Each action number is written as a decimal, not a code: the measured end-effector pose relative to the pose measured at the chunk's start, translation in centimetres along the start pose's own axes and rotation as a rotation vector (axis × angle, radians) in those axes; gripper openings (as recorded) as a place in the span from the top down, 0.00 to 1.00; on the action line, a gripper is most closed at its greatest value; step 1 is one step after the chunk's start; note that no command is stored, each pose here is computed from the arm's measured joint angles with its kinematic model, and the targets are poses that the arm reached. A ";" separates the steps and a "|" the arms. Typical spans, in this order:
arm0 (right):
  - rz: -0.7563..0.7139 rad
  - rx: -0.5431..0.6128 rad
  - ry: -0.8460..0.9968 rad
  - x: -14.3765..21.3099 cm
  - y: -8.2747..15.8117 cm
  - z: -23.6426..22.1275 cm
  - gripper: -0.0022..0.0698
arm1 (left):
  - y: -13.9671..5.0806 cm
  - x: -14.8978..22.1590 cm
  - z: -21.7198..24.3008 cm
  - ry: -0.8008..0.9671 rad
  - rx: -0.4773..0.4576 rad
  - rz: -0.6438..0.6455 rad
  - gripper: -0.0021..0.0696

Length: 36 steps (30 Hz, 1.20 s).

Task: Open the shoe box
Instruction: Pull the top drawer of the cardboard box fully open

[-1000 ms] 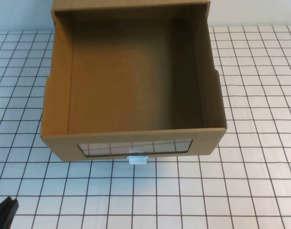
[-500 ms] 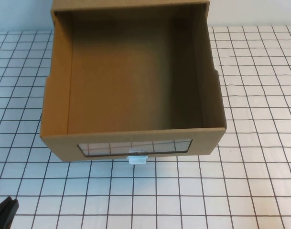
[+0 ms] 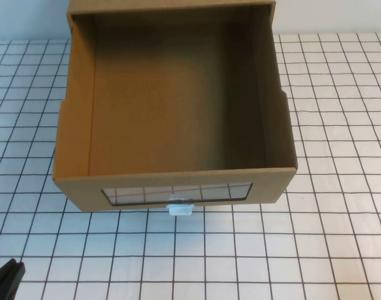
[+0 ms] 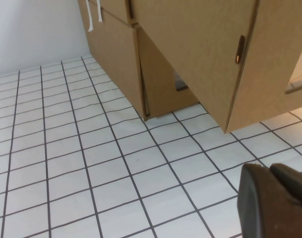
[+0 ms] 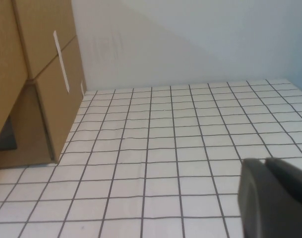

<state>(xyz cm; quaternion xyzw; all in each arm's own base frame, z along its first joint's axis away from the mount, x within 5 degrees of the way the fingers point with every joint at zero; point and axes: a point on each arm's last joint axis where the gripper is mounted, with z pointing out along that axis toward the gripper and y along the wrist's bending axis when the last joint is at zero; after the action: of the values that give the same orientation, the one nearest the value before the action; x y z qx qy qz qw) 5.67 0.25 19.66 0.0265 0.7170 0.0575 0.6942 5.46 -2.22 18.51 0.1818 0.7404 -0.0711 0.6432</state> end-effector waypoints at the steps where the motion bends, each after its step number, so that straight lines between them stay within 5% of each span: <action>1: 0.000 -0.002 0.000 0.0 0.0 0.0 0.99 | 0.0 0.0 0.0 0.000 0.000 0.000 0.97; 11: -0.016 -0.009 0.022 0.2 0.1 0.0 0.99 | 0.0 0.0 0.0 0.000 0.000 0.000 0.97; 20: -0.116 -0.066 0.246 2.2 0.5 -0.3 0.99 | 0.0 0.0 0.0 0.000 0.000 0.000 0.97; 36: -0.111 -0.074 0.263 2.4 0.5 -0.3 0.99 | 0.0 0.0 0.0 0.000 0.000 0.000 0.97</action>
<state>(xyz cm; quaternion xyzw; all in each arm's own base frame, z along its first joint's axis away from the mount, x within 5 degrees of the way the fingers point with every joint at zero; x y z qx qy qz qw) 5.22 1.04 17.35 -0.0465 0.7995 0.0484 0.5968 5.46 -2.22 18.51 0.1818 0.7404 -0.0711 0.6432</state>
